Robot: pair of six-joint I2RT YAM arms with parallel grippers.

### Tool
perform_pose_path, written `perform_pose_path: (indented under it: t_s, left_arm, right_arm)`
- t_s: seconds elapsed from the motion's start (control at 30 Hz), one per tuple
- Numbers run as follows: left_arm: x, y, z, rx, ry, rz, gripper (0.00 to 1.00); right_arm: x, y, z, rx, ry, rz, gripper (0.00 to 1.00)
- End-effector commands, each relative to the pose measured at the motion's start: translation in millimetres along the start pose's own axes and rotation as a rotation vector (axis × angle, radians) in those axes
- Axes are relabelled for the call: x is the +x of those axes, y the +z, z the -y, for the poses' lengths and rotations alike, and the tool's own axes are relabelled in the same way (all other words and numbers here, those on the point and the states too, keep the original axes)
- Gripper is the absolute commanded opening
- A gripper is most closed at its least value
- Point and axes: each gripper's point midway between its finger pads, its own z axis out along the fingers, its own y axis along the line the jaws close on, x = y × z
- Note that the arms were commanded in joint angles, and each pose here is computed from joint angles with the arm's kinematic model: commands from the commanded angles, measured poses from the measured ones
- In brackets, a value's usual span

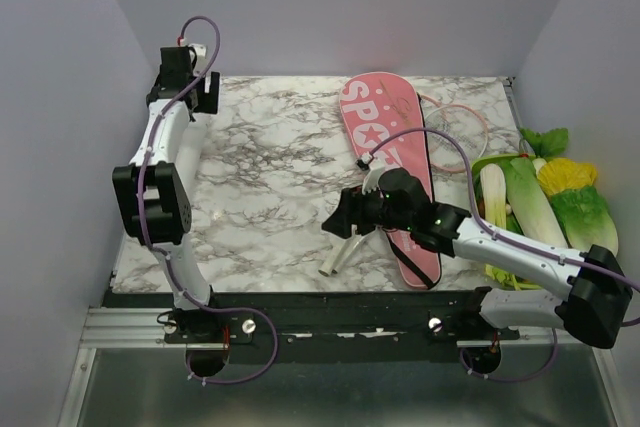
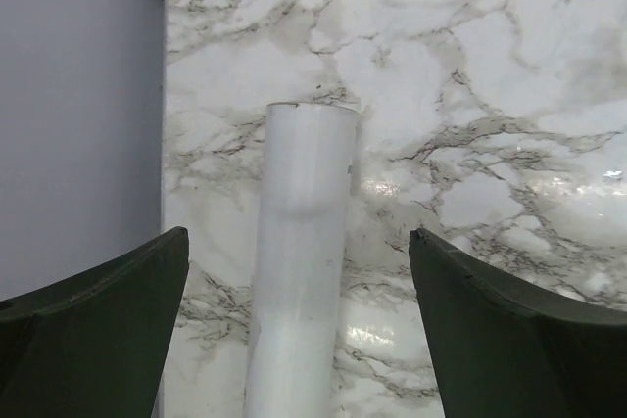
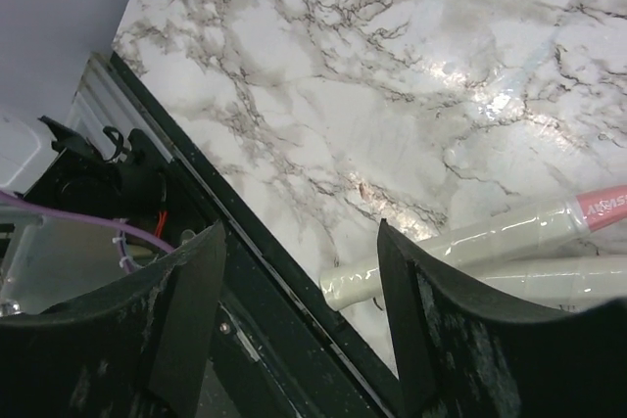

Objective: Pack up the badminton gear

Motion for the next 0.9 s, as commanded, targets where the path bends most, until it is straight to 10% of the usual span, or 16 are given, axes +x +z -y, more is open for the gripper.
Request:
perform_pose_path:
  t_s: [0.0,0.57,0.87]
  left_arm:
    - [-49.3,-74.1,13.5,-0.014,-0.022,0.235,0.99]
    - [-24.7,-270.3,199.6,0.523,0.096,0.487,0.99]
    - [61.2,-313.5,234.6,0.746,0.026,0.315,0.99]
  right_arm:
    - [-27.3,0.9,8.2,0.091,-0.02,0.077,0.73]
    - [-91.5,-45.7,204.5,0.677,0.237,0.214,0.75]
    - [-72.7,-85.7,271.5,0.903,0.366,0.197,0.76]
